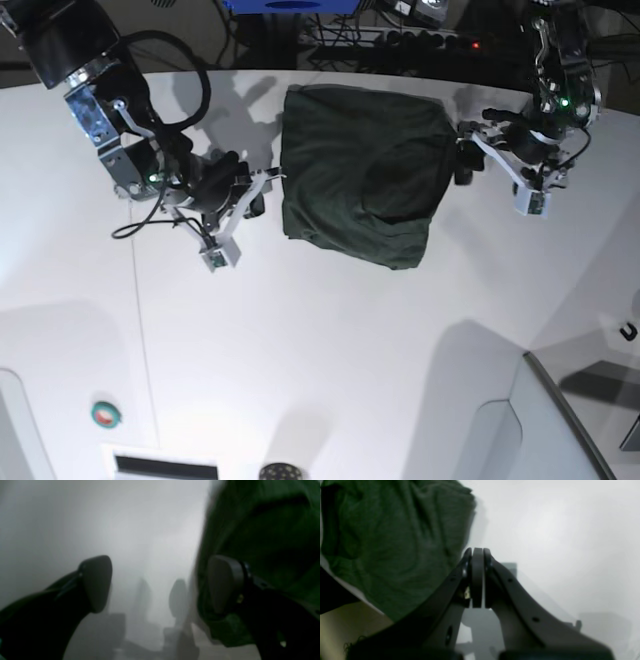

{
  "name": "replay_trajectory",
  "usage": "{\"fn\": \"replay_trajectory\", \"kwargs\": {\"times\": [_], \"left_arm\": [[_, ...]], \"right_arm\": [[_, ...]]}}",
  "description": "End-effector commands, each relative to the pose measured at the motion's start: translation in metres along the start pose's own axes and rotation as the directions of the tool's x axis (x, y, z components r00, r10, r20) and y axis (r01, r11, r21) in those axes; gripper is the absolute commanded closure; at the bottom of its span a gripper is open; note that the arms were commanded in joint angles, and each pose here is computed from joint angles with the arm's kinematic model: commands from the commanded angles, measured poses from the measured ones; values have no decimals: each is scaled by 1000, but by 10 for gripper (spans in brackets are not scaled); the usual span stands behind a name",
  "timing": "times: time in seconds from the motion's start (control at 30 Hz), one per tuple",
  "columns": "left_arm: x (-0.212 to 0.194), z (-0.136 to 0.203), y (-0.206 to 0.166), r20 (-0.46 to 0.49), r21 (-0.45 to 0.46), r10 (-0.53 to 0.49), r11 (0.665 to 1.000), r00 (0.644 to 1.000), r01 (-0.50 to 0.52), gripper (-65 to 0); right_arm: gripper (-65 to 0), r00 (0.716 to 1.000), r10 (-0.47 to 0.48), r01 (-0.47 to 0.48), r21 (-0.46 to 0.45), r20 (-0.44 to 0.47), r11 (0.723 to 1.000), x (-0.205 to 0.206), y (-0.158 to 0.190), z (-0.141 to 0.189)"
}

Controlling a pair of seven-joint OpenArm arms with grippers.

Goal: Layout the t-shirt on the table in an organized manner, then fold the t-shirt properly
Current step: 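Grasp the shirt sides with both grippers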

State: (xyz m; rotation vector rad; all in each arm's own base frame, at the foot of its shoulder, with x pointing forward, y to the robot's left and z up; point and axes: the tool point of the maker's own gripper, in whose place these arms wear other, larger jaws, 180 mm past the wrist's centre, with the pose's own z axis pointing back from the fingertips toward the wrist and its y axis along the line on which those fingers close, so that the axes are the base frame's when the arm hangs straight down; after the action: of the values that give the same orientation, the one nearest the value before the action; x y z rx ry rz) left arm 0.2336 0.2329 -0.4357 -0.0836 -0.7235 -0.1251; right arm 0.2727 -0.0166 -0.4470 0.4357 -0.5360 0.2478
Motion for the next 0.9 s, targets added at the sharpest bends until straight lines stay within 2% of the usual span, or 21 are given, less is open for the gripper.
{"fn": "replay_trajectory", "kwargs": {"times": [0.0,0.2,0.37,0.5,0.73,0.77,0.8,0.87], "left_arm": [[8,-4,-2,32,-38,6,999,999,-4,-571],[-10,-30,-12,-33,-134,40,990,999,-44,-571],[-29,-47,-41,-105,-218,25,975,994,-47,-571],[-39,-56,-67,-97,-277,28,959,995,-54,-571],[-63,-70,-78,-155,-297,79,947,985,-123,-556],[-64,-72,-77,-161,-297,83,946,984,-128,-510],[-64,-72,-76,-161,-294,86,947,983,-131,-438],[-60,-73,-75,-153,-293,87,947,984,-129,-247]], "right_arm": [[-2,999,14,-14,0,46,1000,16,-1,4],[-2,999,15,-15,1,47,1000,16,0,4],[-2,999,16,-16,2,44,1000,16,0,3],[-2,999,16,-16,2,44,1000,16,0,3],[-2,999,15,-15,0,43,1000,15,0,3],[-2,999,15,-15,0,43,1000,15,0,3],[-2,999,15,-15,0,43,1000,15,0,3],[-2,999,13,-13,-2,44,1000,15,-2,3]]}}
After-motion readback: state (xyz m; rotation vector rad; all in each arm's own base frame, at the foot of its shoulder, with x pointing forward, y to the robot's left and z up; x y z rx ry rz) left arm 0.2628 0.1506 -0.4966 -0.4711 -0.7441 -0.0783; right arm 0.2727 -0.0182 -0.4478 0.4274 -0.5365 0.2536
